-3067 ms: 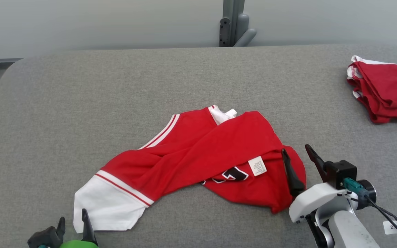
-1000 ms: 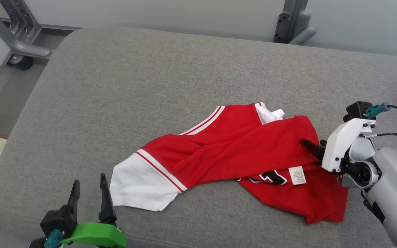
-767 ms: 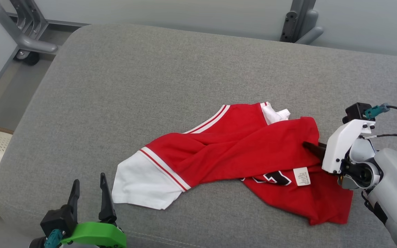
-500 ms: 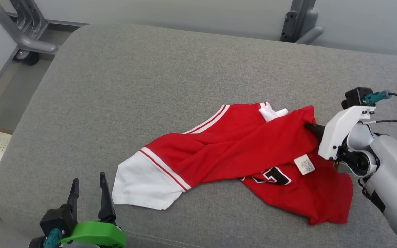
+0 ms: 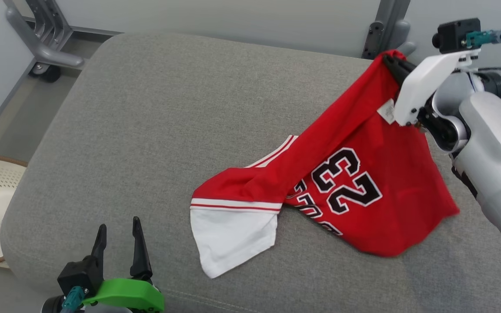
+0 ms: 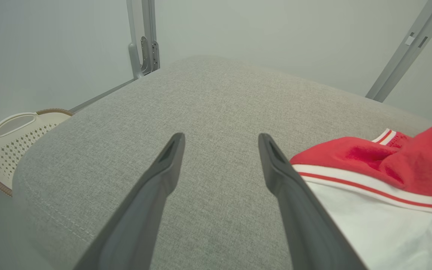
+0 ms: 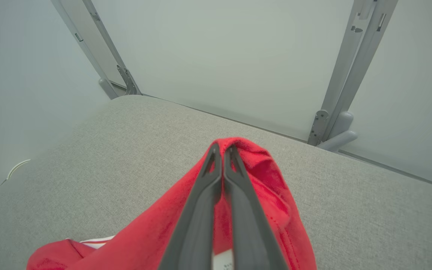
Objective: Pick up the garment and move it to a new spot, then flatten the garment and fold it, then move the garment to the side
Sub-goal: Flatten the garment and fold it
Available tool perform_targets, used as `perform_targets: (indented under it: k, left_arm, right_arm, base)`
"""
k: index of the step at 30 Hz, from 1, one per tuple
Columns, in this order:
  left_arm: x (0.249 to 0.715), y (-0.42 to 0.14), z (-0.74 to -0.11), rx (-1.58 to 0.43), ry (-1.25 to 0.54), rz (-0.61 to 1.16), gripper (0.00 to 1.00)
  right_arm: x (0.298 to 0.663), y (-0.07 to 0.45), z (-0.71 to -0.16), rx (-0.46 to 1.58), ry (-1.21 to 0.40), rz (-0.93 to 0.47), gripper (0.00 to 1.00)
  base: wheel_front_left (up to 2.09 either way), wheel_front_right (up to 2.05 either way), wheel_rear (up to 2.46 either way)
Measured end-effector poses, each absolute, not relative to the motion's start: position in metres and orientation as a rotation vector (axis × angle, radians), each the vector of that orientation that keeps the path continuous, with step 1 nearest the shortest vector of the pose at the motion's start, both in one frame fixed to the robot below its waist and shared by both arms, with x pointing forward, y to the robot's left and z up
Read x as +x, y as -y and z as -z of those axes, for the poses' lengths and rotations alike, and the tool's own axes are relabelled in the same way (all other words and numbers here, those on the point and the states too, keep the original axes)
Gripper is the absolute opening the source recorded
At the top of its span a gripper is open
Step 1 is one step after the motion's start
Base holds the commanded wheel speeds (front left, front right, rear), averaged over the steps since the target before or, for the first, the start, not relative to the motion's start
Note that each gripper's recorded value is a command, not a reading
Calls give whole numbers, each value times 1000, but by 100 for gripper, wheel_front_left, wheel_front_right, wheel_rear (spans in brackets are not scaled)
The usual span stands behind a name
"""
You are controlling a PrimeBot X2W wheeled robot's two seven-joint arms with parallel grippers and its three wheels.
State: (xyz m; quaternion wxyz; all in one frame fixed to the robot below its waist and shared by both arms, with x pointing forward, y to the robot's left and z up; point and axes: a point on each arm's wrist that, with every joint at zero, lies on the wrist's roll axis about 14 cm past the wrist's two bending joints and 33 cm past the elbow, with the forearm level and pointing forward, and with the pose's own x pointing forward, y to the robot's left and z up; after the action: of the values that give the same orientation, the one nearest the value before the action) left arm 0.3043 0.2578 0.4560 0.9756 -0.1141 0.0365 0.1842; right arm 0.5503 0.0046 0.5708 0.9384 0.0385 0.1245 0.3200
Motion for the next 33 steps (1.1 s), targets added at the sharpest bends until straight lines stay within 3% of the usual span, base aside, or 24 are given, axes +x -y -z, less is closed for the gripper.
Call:
perform_targets:
  k: [5, 12, 23, 33]
  left_arm:
    - [296, -264, -458, -233, -65, -395, 100]
    - [284, -272, -460, -240, -50, -430, 100]
    - [298, -257, -457, -242, -62, -370, 100]
    - [315, -238, -453, -242, -83, -303, 100]
  right_arm:
    - [554, -43, -626, 39, -91, -722, 0]
    - [531, -87, -681, 71, 82, -833, 0]
    - [531, 17, -569, 88, -133, -630, 0]
    - [494, 114, -478, 292, -272, -367, 0]
  base:
    - [0, 0, 0]
    - [0, 0, 0]
    - [0, 0, 0]
    - [0, 0, 0]
